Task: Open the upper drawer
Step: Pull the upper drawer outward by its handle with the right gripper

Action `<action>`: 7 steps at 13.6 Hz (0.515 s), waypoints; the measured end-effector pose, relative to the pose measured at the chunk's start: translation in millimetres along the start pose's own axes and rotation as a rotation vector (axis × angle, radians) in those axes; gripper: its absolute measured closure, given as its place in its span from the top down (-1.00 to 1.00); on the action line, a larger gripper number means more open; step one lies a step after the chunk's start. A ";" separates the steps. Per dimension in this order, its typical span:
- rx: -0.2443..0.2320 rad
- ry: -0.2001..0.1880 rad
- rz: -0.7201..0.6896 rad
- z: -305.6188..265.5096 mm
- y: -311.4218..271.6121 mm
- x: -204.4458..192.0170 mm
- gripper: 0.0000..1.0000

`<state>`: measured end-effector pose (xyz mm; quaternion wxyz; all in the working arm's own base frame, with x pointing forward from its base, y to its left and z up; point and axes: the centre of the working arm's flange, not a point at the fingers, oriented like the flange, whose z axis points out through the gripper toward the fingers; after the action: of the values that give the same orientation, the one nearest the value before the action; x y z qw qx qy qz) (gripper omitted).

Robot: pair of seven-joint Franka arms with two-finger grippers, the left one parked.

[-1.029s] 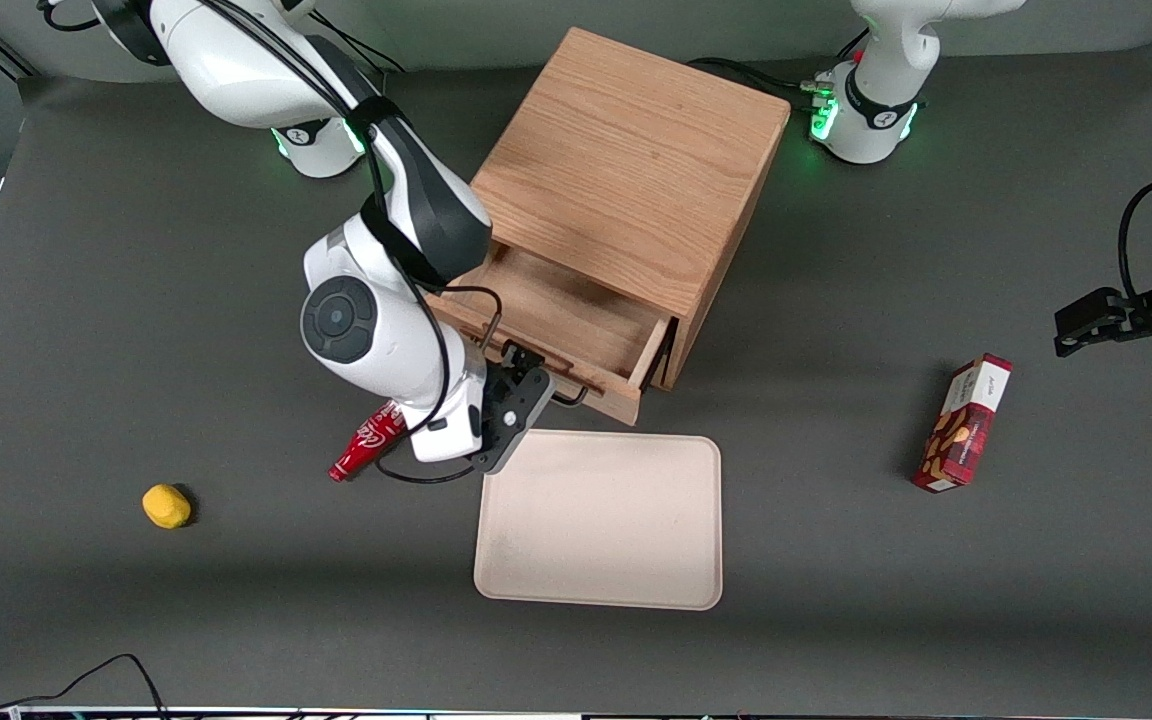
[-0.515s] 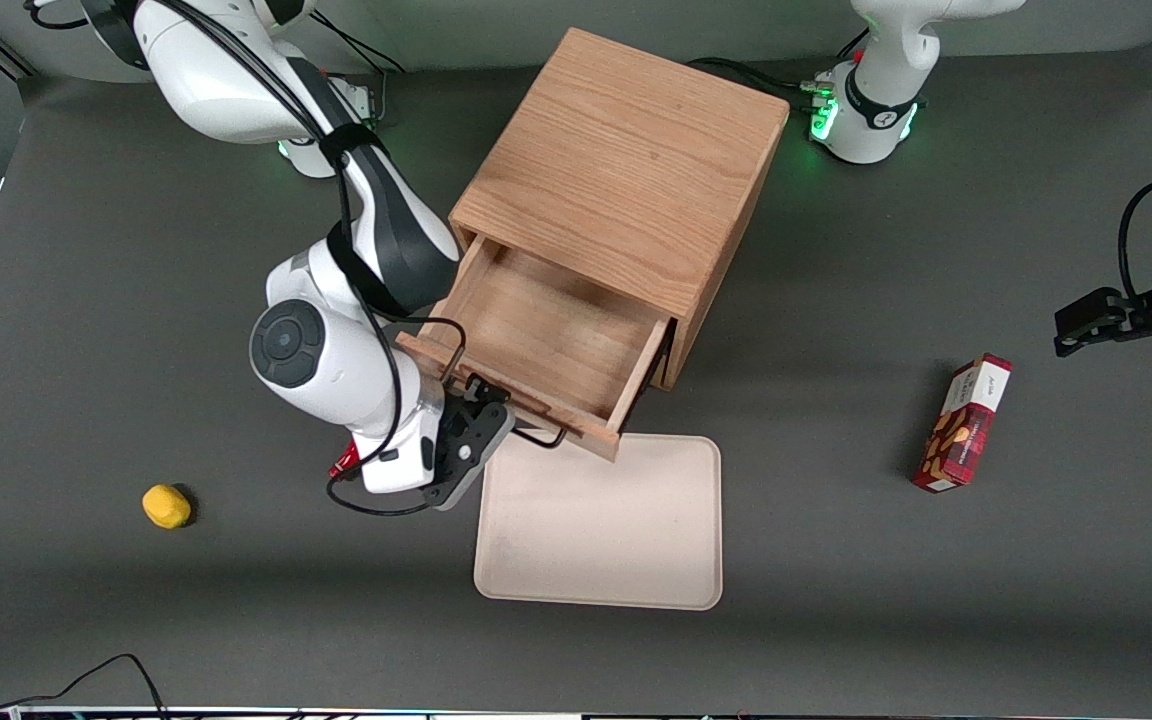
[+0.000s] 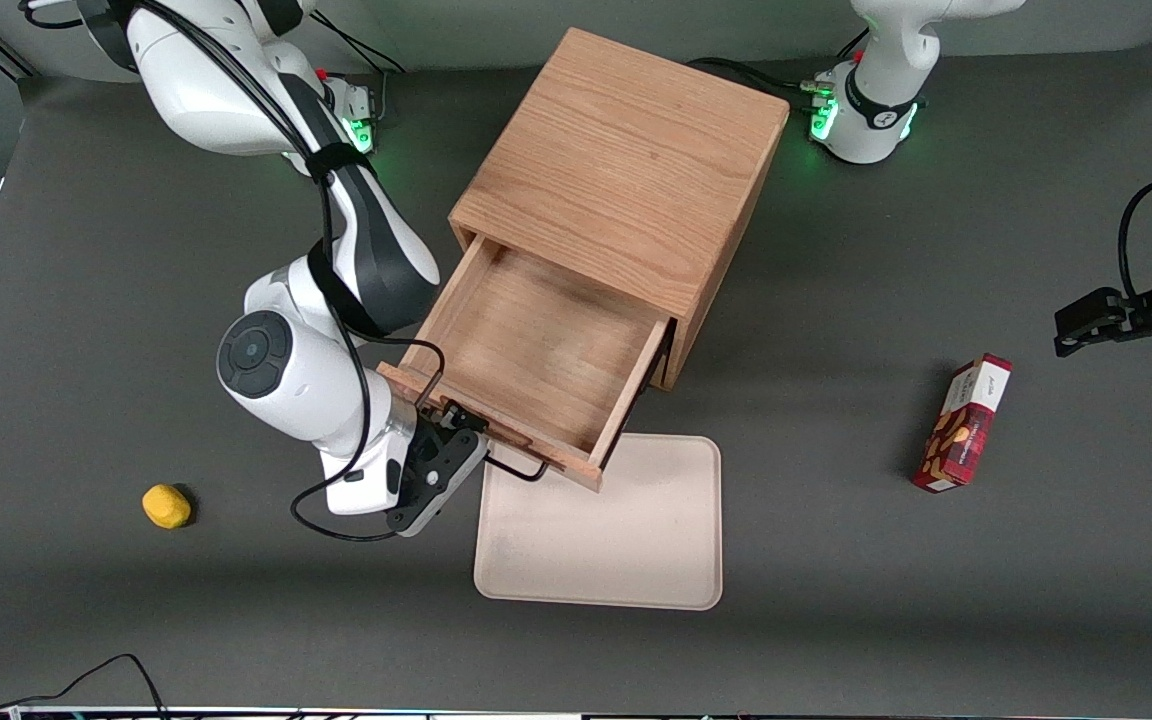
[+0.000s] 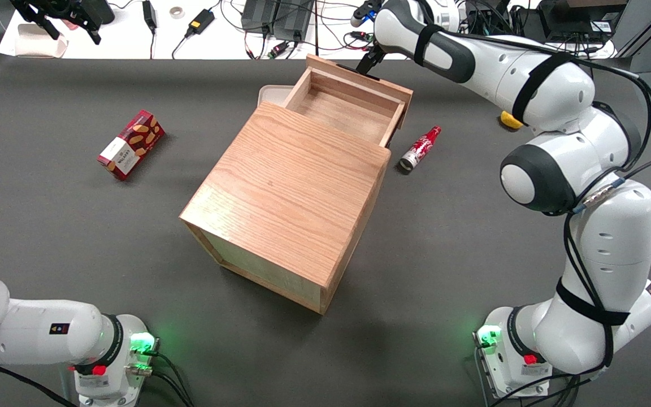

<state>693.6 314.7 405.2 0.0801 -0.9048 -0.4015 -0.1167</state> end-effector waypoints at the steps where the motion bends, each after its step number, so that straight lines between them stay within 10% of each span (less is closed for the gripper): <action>1: -0.006 0.003 0.003 -1.1 3.3 -0.6 1.00; 7: -0.005 0.018 0.025 -2.9 10.5 -1.1 1.00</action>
<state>700.3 306.3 407.1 0.0828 -0.9089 -0.3893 -0.1246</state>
